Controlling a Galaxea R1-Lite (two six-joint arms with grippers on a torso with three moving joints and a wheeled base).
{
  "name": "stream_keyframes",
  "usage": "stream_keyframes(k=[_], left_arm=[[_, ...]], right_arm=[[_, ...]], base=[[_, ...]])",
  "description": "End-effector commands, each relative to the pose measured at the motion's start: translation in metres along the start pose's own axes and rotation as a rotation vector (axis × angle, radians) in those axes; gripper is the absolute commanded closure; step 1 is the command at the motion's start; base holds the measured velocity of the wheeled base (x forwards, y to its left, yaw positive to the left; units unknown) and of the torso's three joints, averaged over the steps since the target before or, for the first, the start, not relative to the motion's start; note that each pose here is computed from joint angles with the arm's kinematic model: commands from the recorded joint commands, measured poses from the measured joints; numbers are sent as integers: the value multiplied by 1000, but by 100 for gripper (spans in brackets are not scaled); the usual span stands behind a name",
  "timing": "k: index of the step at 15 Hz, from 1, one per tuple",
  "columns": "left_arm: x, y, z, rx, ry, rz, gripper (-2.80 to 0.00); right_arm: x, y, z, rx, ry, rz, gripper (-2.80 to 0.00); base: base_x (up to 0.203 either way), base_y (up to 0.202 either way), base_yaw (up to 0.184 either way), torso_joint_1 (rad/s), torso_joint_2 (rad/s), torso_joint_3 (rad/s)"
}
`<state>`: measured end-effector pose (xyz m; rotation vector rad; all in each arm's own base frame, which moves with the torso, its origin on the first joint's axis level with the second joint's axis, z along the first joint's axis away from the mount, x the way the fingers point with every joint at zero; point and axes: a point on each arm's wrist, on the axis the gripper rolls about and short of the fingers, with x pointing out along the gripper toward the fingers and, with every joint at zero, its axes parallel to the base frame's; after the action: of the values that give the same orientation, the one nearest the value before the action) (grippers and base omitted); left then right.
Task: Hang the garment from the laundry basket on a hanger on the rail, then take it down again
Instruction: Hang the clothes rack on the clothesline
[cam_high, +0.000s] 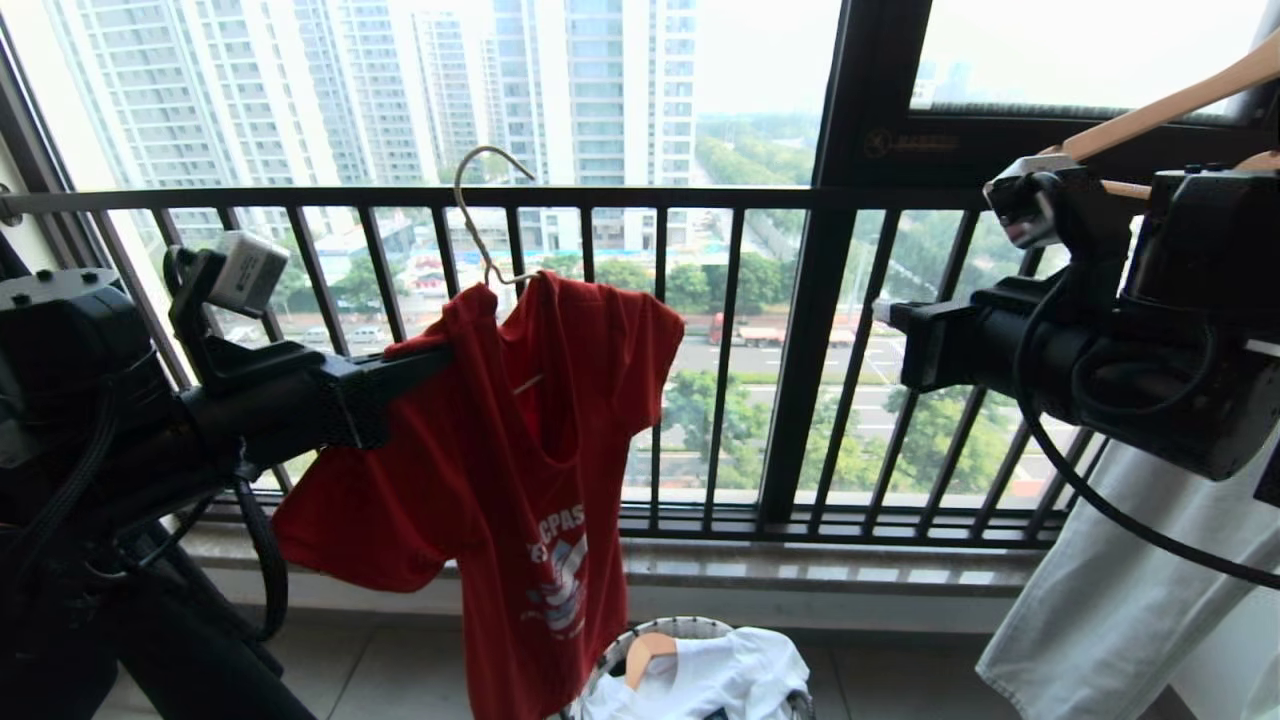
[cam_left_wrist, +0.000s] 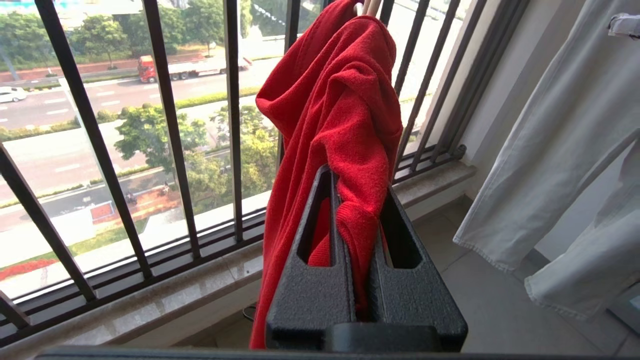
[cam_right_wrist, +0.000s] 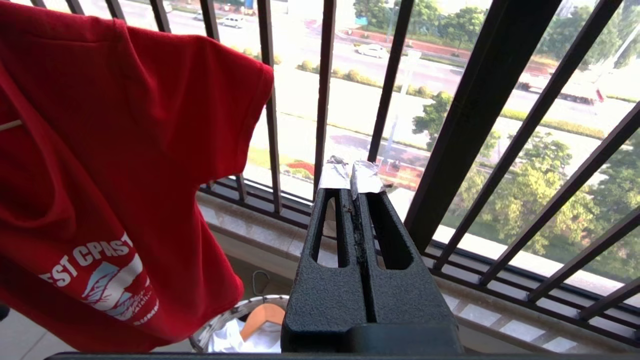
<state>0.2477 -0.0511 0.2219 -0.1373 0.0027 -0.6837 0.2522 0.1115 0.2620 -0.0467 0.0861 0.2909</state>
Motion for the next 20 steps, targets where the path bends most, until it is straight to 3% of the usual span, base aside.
stream_keyframes(k=[1, 10, 17, 20], left_arm=[[-17, -11, 9, 21, -38, -9, 0], [-62, -36, 5, 37, -70, 2, 0], [-69, -42, 14, 61, -109, -10, 0], [-74, -45, 14, 51, -88, -11, 0]], right_arm=[[-23, -3, 10, 5, -50, 3, 0], [-80, -10, 9, 10, -107, 0, 0], [-78, -10, 9, -11, -106, 6, 0], [-78, -10, 8, -11, -102, 7, 0]], base=[[0, 0, 0, 0, 0, 0], [0, 0, 0, 5, -9, -5], [0, 0, 0, 224, -502, -275], [0, 0, 0, 258, -575, -312]])
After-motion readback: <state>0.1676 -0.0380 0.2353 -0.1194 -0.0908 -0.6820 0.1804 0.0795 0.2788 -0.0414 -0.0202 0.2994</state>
